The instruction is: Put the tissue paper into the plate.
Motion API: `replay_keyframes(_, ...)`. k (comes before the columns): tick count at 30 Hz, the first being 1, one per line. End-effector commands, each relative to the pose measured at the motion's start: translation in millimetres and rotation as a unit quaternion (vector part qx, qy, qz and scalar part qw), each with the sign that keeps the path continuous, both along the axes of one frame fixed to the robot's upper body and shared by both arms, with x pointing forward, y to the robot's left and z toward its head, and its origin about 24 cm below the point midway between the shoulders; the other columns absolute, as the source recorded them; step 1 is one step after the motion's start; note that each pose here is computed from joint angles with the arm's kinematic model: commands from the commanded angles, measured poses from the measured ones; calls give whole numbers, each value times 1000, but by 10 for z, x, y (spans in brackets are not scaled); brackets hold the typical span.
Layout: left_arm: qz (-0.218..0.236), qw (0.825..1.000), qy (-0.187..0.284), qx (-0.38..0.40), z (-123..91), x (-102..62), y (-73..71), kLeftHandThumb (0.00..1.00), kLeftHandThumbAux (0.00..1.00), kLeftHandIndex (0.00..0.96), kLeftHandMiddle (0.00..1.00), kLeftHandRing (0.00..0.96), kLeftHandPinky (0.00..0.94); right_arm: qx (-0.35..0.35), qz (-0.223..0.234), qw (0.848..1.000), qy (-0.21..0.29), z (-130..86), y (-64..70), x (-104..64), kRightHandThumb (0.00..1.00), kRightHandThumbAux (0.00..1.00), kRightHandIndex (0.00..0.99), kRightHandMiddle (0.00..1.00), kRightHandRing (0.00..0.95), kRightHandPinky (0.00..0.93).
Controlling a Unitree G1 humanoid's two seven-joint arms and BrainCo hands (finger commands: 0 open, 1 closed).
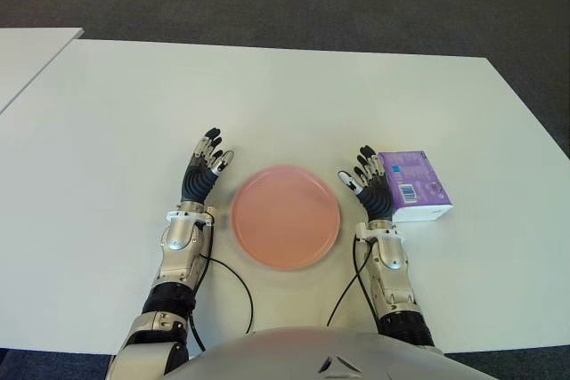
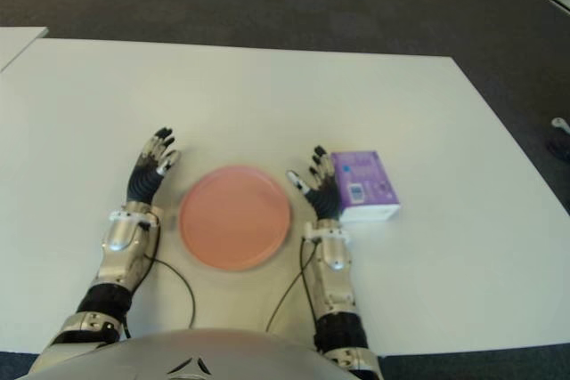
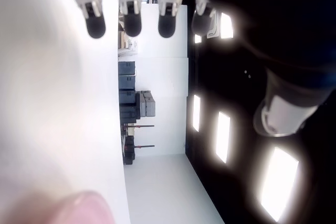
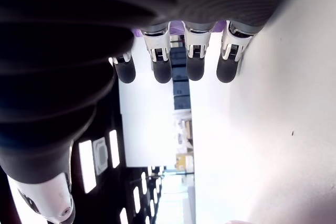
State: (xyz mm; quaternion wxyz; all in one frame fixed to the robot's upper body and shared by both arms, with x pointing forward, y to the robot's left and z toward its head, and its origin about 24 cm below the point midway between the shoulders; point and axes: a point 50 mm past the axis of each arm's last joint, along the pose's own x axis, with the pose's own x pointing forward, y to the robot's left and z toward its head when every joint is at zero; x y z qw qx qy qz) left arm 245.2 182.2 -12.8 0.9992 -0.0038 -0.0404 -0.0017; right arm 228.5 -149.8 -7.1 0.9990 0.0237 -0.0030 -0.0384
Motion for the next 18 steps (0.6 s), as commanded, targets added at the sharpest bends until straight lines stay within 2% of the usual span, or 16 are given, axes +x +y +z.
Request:
replay_keyframes(1, 8, 998, 58, -9, -208, -138, -9, 0, 557, 0, 0, 0, 0, 3, -4, 997, 72, -241, -5, -156, 71, 697, 0, 0, 0, 12)
replay_keyframes(18, 12, 998, 64, -4, -208, -144, -18, 0, 552, 0, 0, 0, 0, 5, -8, 997, 79, -264, -32, -159, 77, 710, 0, 4, 0, 16)
